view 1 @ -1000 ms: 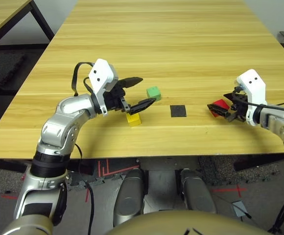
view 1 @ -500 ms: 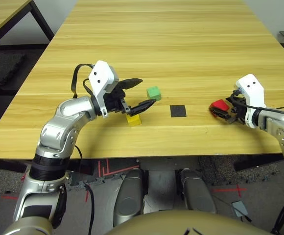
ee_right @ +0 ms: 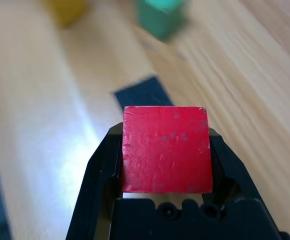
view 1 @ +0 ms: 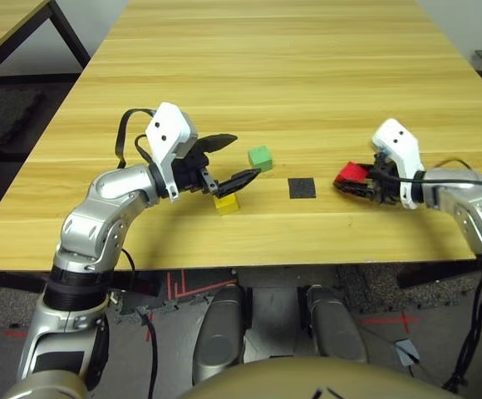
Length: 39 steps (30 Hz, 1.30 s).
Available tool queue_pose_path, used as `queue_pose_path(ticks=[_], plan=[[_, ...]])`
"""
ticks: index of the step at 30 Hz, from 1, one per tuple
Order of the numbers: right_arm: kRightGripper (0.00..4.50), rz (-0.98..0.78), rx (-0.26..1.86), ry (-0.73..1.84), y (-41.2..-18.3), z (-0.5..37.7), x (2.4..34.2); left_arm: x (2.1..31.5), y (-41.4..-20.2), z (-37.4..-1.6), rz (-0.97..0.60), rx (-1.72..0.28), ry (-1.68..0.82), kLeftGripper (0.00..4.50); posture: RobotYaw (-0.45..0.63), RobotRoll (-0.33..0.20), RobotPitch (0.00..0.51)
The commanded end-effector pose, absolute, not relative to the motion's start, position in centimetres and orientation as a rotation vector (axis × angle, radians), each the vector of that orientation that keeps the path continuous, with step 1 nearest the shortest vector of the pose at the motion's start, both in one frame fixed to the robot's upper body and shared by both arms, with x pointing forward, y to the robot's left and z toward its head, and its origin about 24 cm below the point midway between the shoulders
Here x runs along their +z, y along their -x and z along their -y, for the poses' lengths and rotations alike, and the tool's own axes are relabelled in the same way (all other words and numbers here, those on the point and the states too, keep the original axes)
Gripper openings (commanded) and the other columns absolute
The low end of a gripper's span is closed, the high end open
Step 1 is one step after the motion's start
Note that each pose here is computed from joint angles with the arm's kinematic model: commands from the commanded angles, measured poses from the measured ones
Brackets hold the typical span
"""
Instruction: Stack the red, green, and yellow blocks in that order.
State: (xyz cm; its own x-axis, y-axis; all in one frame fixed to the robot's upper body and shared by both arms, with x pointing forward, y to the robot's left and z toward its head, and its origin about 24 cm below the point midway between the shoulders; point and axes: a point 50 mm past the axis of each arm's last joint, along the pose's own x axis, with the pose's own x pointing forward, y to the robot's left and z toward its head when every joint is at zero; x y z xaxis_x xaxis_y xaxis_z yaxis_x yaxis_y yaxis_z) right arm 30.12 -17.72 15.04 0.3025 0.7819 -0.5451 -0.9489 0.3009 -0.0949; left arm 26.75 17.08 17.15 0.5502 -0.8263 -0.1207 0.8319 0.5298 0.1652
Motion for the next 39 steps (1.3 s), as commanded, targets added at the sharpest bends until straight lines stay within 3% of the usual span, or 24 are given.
queue_pose_path(ticks=[1,11,30,37,39], plan=[[2.05,-0.485,1.329,0.508,-31.2,17.4,14.0,17.2,-26.8,-16.8,-0.038,-1.01,-0.214,4.5,0.23,-0.153,0.096],[2.05,-0.466,1.484,0.56,-34.6,14.8,12.0,17.4,-26.8,-16.8,-0.029,-0.992,-0.225,4.5,0.3,-0.149,0.098],[2.05,-0.439,1.53,0.599,-35.3,13.4,11.2,17.0,-27.2,-16.8,-0.076,-0.959,-0.259,4.5,0.33,-0.142,0.101],[4.49,-0.353,1.623,0.612,-34.9,14.5,13.2,16.2,-29.3,-16.0,-0.178,-0.974,-0.326,4.5,0.28,-0.134,0.096],[4.49,-0.324,1.62,0.618,-34.8,15.6,14.7,16.3,-30.1,-15.6,-0.197,-0.98,-0.348,4.5,0.26,-0.132,0.091]])
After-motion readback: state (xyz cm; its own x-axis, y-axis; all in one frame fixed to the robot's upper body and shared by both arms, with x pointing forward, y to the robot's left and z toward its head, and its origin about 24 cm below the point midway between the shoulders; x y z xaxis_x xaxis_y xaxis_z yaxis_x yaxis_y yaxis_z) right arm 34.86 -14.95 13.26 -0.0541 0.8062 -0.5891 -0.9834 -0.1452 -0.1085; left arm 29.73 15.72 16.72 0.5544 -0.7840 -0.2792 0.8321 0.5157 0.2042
